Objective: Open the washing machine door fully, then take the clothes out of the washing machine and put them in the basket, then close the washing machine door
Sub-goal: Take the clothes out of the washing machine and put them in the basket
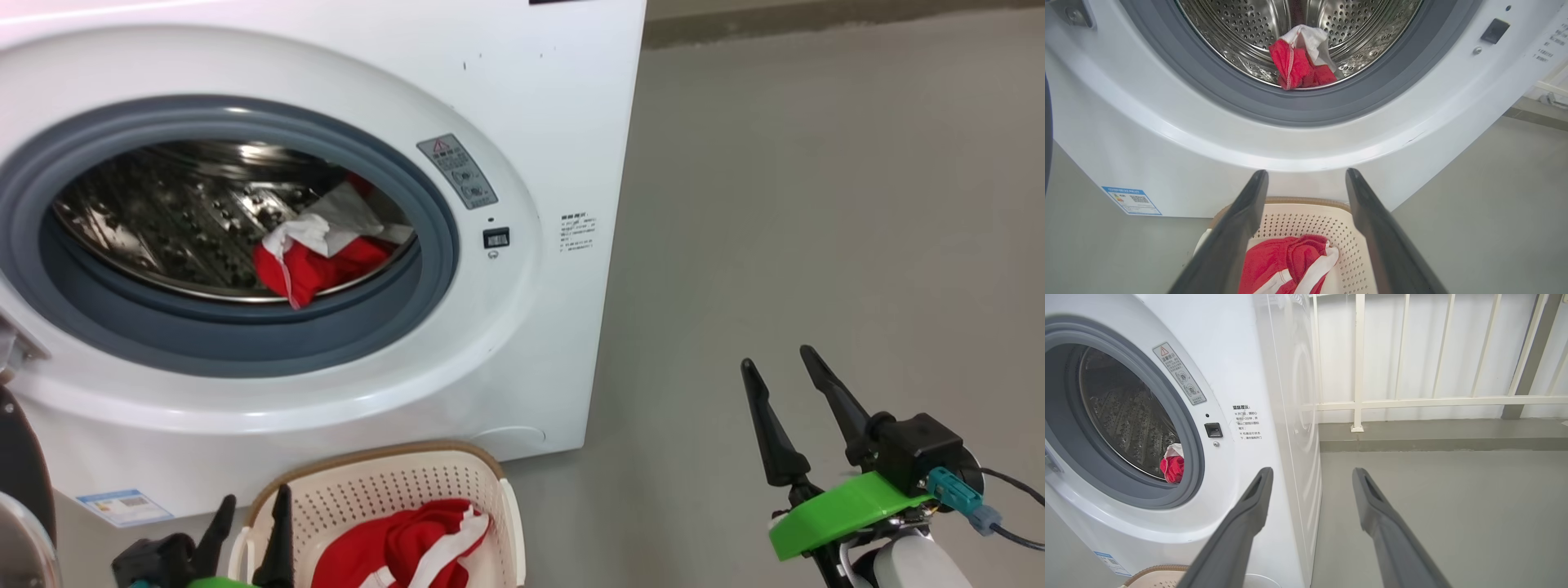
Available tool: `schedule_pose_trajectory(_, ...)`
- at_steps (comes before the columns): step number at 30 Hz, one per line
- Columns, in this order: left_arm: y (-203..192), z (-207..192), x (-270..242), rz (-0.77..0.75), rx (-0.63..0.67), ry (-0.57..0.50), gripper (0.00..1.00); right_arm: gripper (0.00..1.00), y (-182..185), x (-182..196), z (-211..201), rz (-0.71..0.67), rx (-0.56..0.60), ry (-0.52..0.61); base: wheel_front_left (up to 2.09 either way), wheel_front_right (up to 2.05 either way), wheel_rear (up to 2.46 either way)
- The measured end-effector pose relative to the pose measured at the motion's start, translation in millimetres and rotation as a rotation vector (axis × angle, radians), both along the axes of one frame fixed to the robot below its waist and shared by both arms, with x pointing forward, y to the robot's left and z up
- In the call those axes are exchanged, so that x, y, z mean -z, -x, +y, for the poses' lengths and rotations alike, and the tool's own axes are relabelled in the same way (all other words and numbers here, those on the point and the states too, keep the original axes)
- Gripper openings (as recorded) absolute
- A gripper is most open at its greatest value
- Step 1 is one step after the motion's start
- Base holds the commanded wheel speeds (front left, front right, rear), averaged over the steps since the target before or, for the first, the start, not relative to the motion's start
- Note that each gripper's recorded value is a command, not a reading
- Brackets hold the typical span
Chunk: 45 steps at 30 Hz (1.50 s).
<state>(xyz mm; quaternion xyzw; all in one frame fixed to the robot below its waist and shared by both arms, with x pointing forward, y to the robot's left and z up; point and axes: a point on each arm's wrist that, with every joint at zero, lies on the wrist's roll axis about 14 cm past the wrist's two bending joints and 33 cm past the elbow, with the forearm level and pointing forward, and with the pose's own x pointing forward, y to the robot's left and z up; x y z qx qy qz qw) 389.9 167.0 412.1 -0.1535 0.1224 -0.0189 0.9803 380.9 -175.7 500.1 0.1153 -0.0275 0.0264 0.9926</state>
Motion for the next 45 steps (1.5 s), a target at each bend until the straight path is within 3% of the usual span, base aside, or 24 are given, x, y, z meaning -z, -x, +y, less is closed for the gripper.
schedule_pose_trajectory(16, 30, 19, -67, -0.237, -0.047, -0.046, 1.0, 1.0, 26, -17, -10, -0.059, 0.033, 0.023, 0.0, 0.0, 0.0)
schedule_pose_trajectory(45, 51, 24, -76, -0.272, -0.061, -0.066, 1.0, 1.0, 41, -18, -16, -0.065, 0.054, 0.018, 0.0, 0.0, 0.0)
